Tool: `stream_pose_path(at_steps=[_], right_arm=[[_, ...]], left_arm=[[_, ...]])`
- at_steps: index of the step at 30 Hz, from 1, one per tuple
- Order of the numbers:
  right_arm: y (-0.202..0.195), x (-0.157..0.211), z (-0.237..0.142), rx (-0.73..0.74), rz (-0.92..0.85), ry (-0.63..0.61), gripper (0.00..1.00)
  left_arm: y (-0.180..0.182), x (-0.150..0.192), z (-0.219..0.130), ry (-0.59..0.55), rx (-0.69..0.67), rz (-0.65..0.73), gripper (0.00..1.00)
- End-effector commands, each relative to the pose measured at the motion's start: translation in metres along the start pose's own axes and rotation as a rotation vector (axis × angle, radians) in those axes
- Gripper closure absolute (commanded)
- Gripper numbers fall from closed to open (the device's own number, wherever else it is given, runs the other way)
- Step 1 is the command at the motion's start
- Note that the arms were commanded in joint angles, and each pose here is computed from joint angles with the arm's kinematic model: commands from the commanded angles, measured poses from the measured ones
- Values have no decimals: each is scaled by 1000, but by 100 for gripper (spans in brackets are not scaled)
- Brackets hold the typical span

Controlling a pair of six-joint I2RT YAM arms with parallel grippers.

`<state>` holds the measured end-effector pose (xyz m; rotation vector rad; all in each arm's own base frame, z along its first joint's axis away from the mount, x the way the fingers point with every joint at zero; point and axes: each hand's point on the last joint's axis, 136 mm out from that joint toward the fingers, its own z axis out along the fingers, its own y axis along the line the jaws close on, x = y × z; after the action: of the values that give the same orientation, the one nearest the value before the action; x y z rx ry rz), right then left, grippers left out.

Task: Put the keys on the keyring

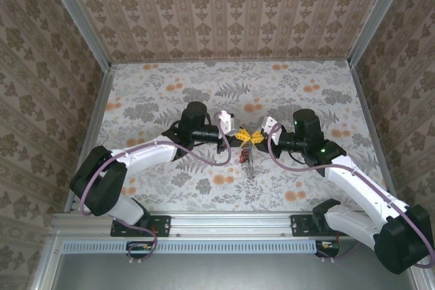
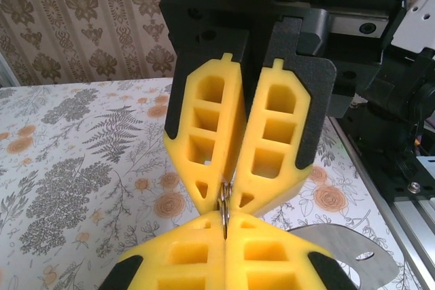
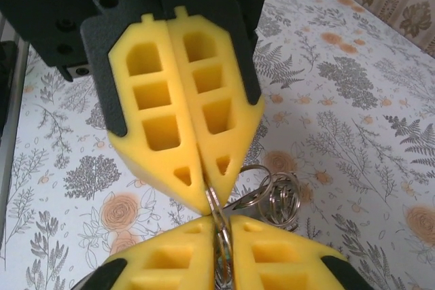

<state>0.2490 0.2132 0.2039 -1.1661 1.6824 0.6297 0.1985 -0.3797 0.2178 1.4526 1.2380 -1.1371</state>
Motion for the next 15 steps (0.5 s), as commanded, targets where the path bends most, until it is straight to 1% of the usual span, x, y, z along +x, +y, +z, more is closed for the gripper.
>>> stream_pose_path(at_steps=[1,4,9,15], right_arm=[[4,6,-1,-13,7,19,87],[5,20,1,-8,27,57,88],[7,29,5,-10,78,38,89],[9,37,9,-10,119,35,87]], left_arm=[[-2,-28,-4,-96,2,57,100],[2,-32,-6,-124,-27,62,100],[6,-34,-5,-159,-48,54,100],[10,-25,-3,-162,-74,37,100]])
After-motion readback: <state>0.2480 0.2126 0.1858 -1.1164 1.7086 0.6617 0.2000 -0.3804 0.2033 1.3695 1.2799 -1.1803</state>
